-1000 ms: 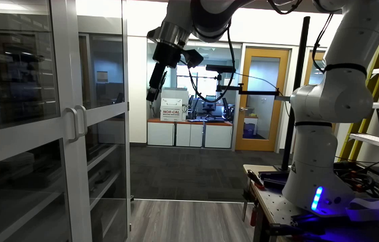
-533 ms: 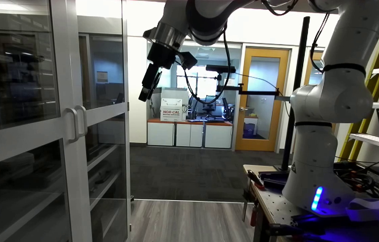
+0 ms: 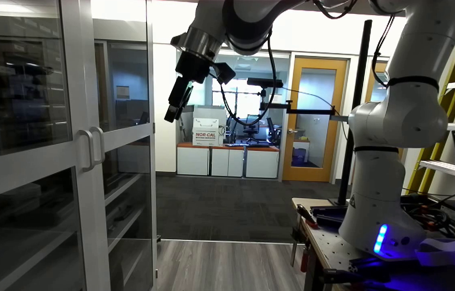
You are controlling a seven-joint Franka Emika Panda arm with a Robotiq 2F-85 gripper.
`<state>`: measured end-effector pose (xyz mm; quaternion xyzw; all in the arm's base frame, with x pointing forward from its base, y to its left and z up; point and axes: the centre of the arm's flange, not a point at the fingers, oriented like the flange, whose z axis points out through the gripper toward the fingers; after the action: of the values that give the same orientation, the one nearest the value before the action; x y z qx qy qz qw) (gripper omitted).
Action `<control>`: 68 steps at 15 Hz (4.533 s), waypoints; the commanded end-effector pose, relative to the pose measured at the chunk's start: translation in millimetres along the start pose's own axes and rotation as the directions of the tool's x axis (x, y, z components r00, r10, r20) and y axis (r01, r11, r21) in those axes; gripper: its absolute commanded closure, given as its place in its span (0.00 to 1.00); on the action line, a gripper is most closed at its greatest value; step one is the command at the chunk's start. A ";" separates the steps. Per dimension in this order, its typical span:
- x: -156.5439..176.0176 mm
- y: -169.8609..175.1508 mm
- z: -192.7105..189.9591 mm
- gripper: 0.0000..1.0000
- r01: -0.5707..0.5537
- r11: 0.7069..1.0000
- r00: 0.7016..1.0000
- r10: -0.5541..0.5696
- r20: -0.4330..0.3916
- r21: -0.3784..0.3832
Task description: Open the left door
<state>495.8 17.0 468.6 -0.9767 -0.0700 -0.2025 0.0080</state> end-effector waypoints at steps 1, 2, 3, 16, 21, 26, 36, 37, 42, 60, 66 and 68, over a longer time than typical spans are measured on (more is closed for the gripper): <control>20.5 -10.4 13.2 0.00 -0.044 0.999 0.997 0.042 -0.058 -0.028; 25.8 -12.5 18.6 0.00 -0.051 0.998 0.996 0.048 -0.073 -0.036; 30.0 -14.4 23.8 0.00 -0.056 0.997 0.995 0.052 -0.079 -0.045; 82.5 1.8 90.2 0.00 -0.051 0.996 0.993 0.043 -0.108 -0.076; 107.0 7.1 111.0 0.00 -0.058 0.996 0.991 0.051 -0.121 -0.063; 130.1 9.0 124.7 0.00 -0.068 0.996 0.989 0.061 -0.138 -0.051; 147.2 4.0 141.3 0.47 -0.081 0.997 0.985 0.078 -0.156 -0.014; 147.4 4.7 141.0 0.53 -0.080 0.997 0.985 0.077 -0.157 -0.013; 146.9 8.6 134.4 0.87 -0.077 0.997 0.983 0.073 -0.167 -0.019; 80.9 -10.2 83.2 0.96 -0.131 0.985 0.985 0.116 -0.127 -0.113; 32.4 -32.5 61.2 0.96 -0.252 0.954 0.957 0.221 -0.190 -0.163; 14.3 -44.0 51.7 0.96 -0.278 0.944 0.947 0.238 -0.217 -0.179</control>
<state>579.4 61.5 397.7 -0.9614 0.0628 -0.2653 -0.0377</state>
